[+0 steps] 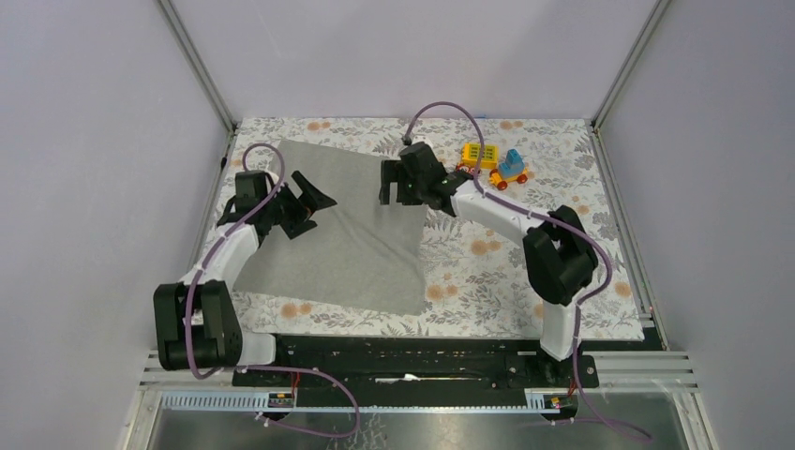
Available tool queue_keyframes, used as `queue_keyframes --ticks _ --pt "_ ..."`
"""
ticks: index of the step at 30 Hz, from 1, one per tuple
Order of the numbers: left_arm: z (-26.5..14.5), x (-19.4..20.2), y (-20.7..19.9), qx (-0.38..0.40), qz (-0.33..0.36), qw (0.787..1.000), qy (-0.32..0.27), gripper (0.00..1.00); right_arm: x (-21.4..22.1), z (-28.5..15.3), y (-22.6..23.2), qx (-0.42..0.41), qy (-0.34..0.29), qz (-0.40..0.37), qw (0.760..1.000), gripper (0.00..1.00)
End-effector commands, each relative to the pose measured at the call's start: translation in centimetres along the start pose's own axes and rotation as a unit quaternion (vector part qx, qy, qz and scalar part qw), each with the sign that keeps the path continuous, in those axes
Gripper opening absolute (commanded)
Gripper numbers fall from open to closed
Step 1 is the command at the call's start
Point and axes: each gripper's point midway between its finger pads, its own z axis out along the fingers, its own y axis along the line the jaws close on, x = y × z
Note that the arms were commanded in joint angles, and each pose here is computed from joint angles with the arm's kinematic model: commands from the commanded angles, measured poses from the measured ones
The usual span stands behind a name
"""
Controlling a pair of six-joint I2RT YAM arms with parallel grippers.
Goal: Fold the napkin into a case and place the utensils inside
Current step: Smooth out the napkin at the center of the board.
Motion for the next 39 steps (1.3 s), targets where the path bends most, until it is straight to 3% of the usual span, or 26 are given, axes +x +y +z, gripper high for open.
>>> queue_keyframes --ticks 1,12,18,25,31,39 --pt "-1.9 2.2 1.4 -0.024 0.033 0.999 0.002 0.99 -2.5 3.4 -2.7 0.034 -0.018 0.002 0.999 0.99" --pt "0.0 7.0 4.5 -0.055 0.032 0.997 0.041 0.99 -3.2 10.1 -7.4 0.104 -0.002 -0.069 0.992 0.99" --pt "-0.6 7.6 8.5 -0.147 0.001 0.989 0.016 0.99 -1.6 12.0 -9.4 0.105 0.023 -0.051 0.993 0.99" --pt "-1.6 9.6 11.3 -0.199 -0.034 0.979 0.021 0.99 -1.2 13.7 -12.3 0.105 0.041 -0.026 0.993 0.99" --pt "-2.1 11.0 11.7 -0.198 -0.047 0.978 0.034 0.99 -1.7 15.0 -13.8 0.1 0.047 -0.037 0.993 0.99" --pt "-2.6 12.5 8.7 -0.142 -0.055 0.987 0.044 0.99 -3.8 15.0 -13.0 0.083 0.043 -0.079 0.992 1.0"
